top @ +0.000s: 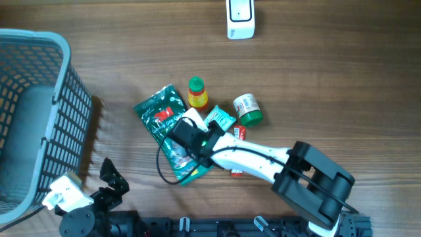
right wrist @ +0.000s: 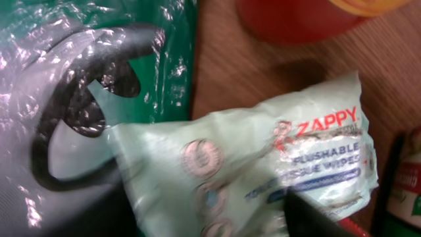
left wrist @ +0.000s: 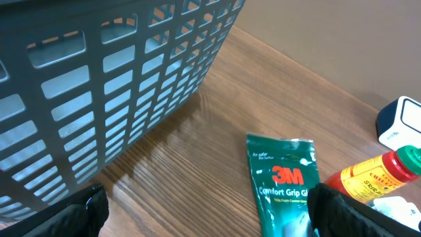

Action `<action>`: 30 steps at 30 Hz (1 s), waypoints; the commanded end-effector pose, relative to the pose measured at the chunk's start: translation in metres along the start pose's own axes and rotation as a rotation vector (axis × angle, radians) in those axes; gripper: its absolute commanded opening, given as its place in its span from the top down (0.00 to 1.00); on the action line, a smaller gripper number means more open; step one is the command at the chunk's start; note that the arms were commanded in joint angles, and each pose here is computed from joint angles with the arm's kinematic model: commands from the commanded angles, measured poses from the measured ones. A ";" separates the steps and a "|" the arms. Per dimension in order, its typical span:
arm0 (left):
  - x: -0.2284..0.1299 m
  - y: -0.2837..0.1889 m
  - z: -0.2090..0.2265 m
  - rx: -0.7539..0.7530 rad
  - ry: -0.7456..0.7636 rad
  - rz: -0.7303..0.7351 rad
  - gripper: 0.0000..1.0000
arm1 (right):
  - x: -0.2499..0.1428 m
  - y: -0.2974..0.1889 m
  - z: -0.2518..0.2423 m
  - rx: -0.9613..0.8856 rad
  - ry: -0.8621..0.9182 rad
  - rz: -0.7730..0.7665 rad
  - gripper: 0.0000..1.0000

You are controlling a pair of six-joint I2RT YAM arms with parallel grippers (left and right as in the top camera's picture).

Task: Scan the item barcode
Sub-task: 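Grasp the wipes pack and drag it right of the jar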

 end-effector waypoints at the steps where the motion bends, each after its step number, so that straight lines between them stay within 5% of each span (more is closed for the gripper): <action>1: 0.000 -0.001 0.000 -0.015 -0.010 -0.001 0.00 | -0.006 0.020 -0.015 0.038 0.089 0.068 0.69; 4: 0.000 0.000 0.000 -0.014 -0.009 -0.001 0.00 | -0.009 0.024 -0.025 0.093 0.122 0.090 0.95; 7: 0.000 0.000 0.000 -0.015 -0.009 -0.001 0.00 | -0.006 0.014 -0.032 0.153 0.147 0.090 0.96; 13: 0.000 0.000 0.000 -0.015 -0.009 -0.001 0.00 | 0.017 -0.081 -0.058 0.382 0.233 -0.085 0.96; 18: 0.000 0.000 0.000 -0.015 -0.009 -0.001 0.00 | -0.002 -0.154 -0.096 0.740 0.275 -0.246 0.96; 25: 0.000 0.000 0.000 -0.015 -0.009 -0.001 0.00 | -0.014 -0.167 -0.132 1.107 0.368 -0.341 0.96; 27: 0.000 -0.001 0.000 -0.015 -0.010 -0.001 0.00 | -0.018 -0.156 -0.141 0.979 0.326 -0.355 0.96; 30: 0.000 0.000 0.000 -0.015 -0.009 -0.001 0.00 | -0.041 -0.119 -0.159 0.460 0.456 -0.101 0.96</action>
Point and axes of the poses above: each gripper's point midway between its finger pads, its own y axis out along the fingers, its own z axis along the line the jaws close on, x = y × z, the point moved 10 cm from there along -y, back along the fingers, and after that the axes turned 14 degrees about -y, right-handed, at the moved point
